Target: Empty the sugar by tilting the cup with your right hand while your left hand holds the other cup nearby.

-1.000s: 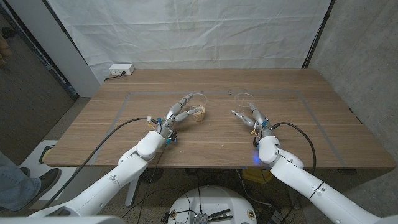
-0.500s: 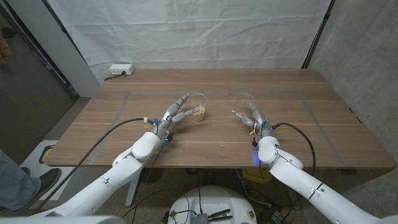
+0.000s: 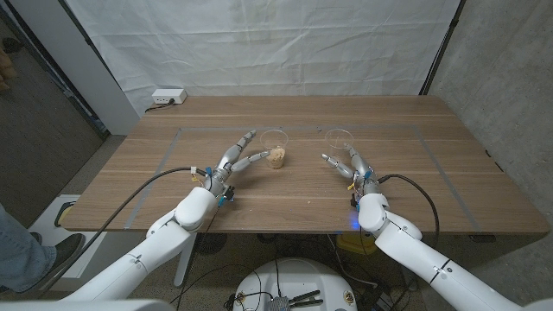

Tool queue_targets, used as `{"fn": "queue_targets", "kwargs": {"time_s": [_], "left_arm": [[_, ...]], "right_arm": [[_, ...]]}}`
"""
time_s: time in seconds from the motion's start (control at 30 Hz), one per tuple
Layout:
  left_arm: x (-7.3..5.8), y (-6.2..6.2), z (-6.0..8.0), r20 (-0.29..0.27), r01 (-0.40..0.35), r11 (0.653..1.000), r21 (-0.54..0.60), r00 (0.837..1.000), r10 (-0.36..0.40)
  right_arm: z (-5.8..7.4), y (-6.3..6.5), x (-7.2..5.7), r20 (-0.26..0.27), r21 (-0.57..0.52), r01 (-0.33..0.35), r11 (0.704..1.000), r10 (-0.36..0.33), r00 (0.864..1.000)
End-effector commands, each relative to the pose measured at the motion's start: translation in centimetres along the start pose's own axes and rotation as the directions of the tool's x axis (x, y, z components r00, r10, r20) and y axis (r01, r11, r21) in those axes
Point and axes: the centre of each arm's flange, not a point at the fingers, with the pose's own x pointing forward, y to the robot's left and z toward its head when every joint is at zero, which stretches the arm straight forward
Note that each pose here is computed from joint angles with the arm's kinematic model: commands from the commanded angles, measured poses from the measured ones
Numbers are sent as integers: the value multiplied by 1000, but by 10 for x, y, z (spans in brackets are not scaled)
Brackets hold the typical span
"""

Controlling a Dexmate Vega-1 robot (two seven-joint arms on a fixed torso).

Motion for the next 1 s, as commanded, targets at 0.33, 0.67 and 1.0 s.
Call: {"fn": "queue_targets", "kwargs": {"time_s": [0.33, 0.67, 1.0], "left_arm": [[-6, 6, 2, 26, -4, 1000, -26, 1000, 5], [-5, 7, 3, 38, 4, 1000, -30, 999, -3], [-8, 17, 7, 53, -1, 999, -50, 999, 4]], "right_arm": [[-8, -17, -13, 0, 134, 84, 987, -85, 996], [-7, -27, -16, 41, 226, 93, 970, -105, 994], [-2, -40, -11, 101, 302, 81, 950, -117, 988]]}}
